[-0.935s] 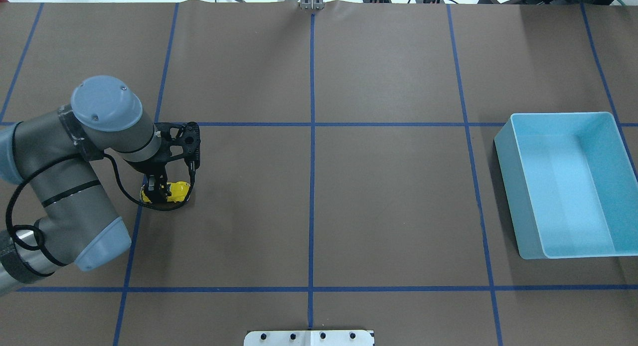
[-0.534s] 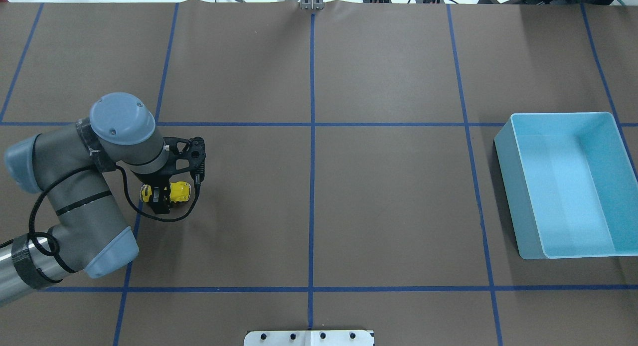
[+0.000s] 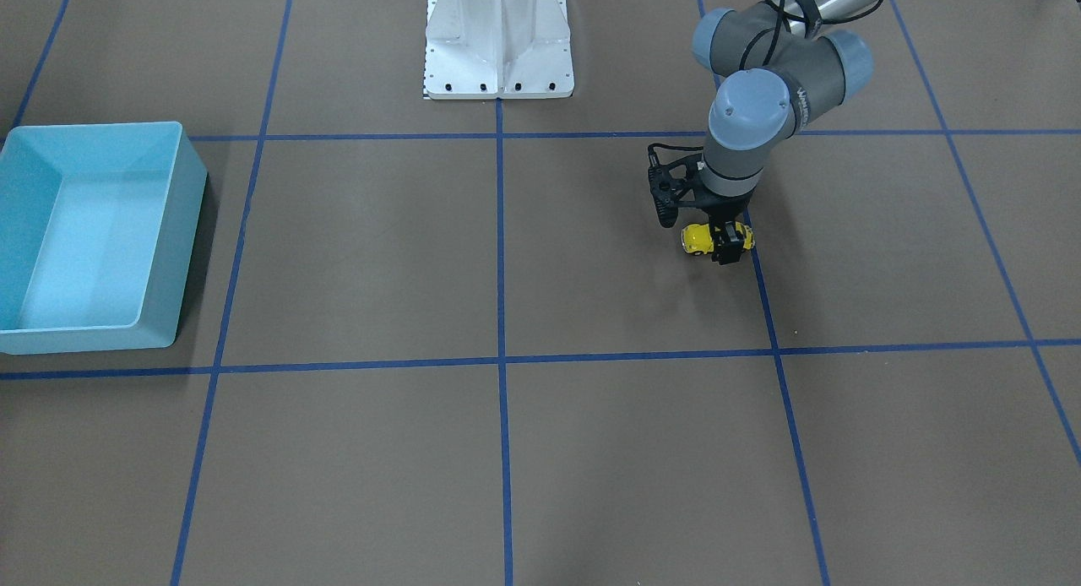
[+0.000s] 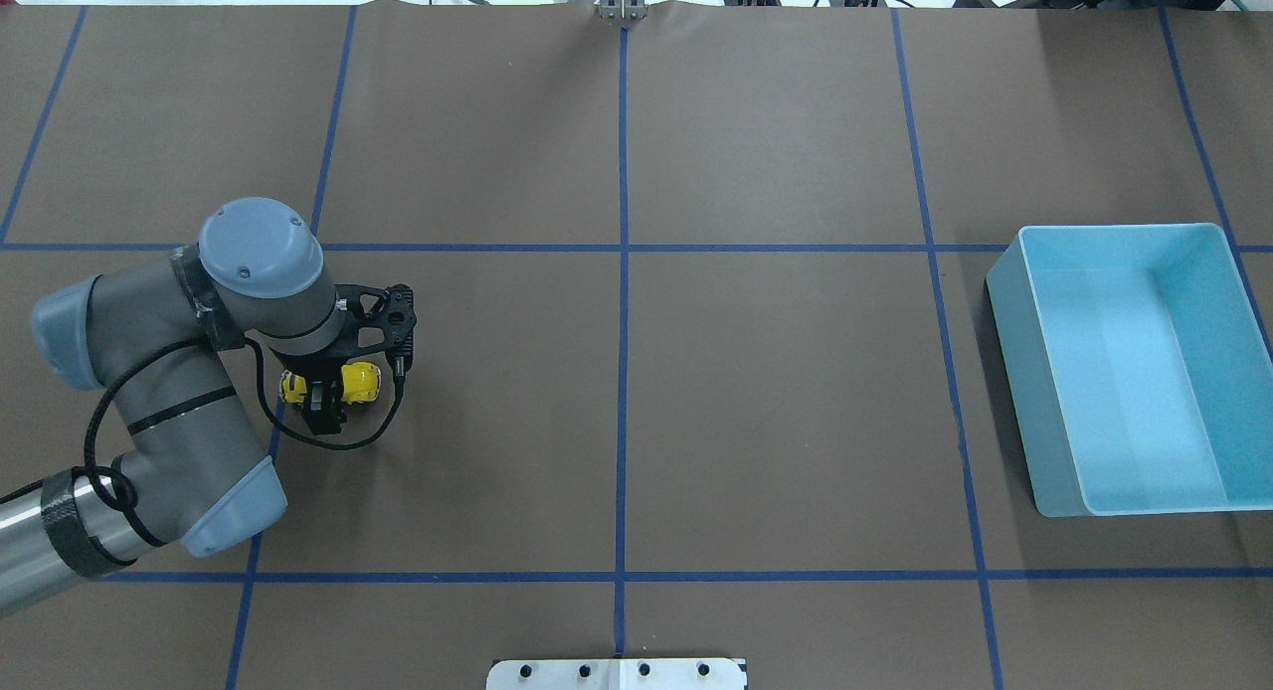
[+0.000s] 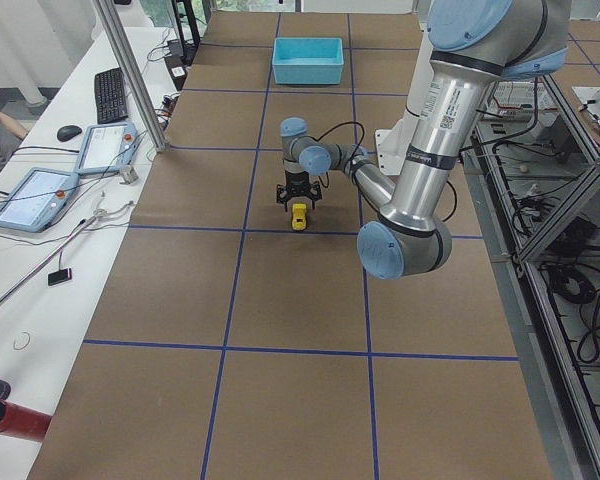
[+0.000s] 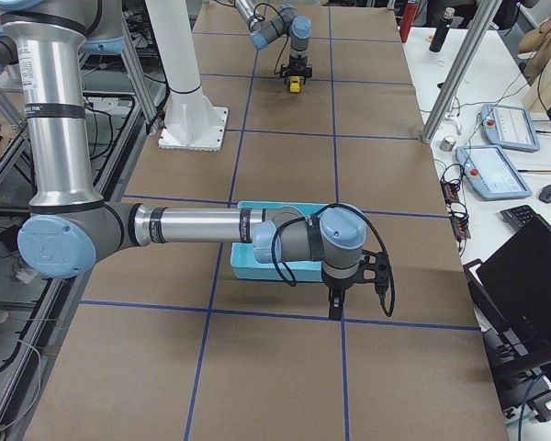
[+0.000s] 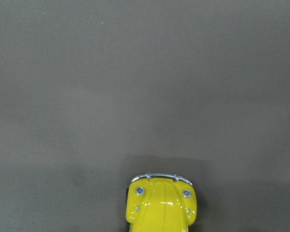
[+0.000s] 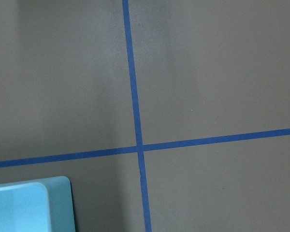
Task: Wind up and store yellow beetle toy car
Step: 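Press the left gripper down on the car's roof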
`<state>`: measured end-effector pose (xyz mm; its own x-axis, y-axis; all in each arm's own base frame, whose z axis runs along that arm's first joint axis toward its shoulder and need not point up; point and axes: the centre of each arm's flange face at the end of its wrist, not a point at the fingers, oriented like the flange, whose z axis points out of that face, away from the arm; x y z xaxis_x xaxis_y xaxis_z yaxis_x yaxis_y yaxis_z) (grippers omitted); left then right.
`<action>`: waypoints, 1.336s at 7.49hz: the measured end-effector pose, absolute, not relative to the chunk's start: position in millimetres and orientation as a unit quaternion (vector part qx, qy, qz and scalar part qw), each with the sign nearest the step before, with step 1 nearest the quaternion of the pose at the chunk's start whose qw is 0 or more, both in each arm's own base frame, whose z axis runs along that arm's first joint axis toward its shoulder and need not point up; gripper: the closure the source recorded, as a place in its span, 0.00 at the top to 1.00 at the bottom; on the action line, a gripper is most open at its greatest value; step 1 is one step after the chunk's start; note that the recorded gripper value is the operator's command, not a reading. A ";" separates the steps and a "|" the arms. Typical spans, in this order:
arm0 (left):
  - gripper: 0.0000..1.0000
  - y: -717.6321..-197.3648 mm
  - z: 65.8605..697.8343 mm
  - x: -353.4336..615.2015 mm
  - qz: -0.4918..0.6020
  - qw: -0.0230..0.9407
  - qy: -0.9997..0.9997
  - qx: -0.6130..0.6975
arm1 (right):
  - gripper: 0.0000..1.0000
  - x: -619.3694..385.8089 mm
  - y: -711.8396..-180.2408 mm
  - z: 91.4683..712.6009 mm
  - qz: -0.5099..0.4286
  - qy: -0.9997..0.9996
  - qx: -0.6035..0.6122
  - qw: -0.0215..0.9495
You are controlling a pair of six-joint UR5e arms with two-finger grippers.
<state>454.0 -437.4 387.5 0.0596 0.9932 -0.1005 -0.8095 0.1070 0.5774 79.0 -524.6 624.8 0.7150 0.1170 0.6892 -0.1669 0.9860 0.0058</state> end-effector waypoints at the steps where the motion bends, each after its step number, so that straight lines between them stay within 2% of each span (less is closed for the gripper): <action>1: 0.96 -438.0 389.9 455.3 0.641 0.704 0.243 0.186 | 1.00 79.0 -524.5 624.8 0.077 -0.370 0.034 0.925; 3: 0.73 -438.7 392.8 456.7 0.642 0.704 0.242 0.184 | 1.00 78.8 -524.8 624.5 0.076 -0.370 0.035 0.925; 4: 0.55 -438.7 392.8 456.8 0.642 0.704 0.242 0.184 | 1.00 78.7 -525.0 624.1 0.076 -0.370 0.035 0.925; 5: 0.16 -438.5 392.1 456.7 0.642 0.703 0.243 0.184 | 1.00 78.8 -525.1 624.1 0.076 -0.370 0.035 0.925; 6: 0.00 -438.2 390.7 456.3 0.642 0.703 0.243 0.186 | 1.00 78.9 -525.1 624.0 0.076 -0.370 0.035 0.925; 10: 0.00 -436.7 383.4 454.2 0.642 0.701 0.245 0.192 | 1.00 78.5 -525.2 623.9 0.076 -0.370 0.035 0.925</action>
<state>454.2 -436.7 383.4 0.0558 0.9937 -0.0976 -0.8058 0.1026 0.5832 78.5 -525.2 623.9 0.7151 0.1142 0.6896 -0.1664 0.9860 0.0092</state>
